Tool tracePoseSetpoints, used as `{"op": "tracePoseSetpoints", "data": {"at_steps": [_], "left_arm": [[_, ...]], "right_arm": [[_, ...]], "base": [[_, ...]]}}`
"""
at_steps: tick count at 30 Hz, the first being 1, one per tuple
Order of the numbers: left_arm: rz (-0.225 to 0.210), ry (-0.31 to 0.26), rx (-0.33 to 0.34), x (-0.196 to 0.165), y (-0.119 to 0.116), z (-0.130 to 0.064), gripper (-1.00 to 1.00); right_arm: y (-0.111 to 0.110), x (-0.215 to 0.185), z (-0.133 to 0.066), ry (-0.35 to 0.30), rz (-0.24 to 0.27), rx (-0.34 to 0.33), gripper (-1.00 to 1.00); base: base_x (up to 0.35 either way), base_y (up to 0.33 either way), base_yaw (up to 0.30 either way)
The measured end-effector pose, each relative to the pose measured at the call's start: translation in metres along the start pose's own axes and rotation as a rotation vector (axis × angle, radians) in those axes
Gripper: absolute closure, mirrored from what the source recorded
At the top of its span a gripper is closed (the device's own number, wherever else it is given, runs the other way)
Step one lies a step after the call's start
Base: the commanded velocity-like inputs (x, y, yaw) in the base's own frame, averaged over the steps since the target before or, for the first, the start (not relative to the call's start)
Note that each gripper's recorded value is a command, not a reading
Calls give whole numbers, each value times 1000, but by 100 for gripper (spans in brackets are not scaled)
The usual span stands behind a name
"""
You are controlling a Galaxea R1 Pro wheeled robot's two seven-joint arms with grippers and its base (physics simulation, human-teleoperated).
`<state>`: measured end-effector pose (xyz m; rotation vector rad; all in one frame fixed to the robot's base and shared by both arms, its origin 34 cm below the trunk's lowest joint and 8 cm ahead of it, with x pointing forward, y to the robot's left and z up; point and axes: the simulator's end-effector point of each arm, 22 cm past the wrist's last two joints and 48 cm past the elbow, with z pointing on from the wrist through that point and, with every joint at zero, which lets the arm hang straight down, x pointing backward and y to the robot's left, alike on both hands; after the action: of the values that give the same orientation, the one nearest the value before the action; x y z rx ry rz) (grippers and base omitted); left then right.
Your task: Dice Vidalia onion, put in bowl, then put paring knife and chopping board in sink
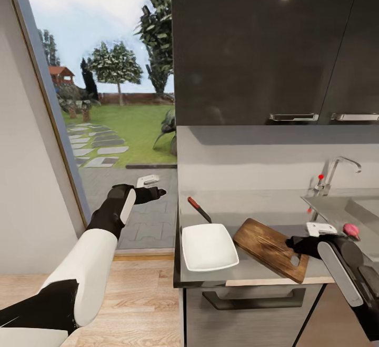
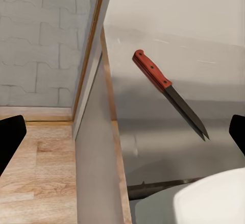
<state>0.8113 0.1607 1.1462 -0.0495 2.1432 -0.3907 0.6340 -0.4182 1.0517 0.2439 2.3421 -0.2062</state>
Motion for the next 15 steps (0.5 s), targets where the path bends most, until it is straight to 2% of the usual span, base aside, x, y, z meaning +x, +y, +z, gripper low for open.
{"op": "tracePoseSetpoints", "data": {"at_steps": [2, 5, 12, 15], "left_arm": [[0, 0, 1, 0, 0, 0, -100], [0, 0, 0, 0, 0, 0, -100], [1, 0, 2, 0, -1, 0, -100], [3, 1, 2, 0, -2, 0, -100]], "right_arm": [[18, 4, 1, 8, 13, -28, -100], [33, 8, 1, 14, 33, -45, -100], [50, 14, 2, 26, 67, -42, -100], [55, 19, 2, 33, 74, -14, -100]], "base": [[0, 0, 0], [0, 0, 0], [0, 0, 0], [0, 0, 0]]}}
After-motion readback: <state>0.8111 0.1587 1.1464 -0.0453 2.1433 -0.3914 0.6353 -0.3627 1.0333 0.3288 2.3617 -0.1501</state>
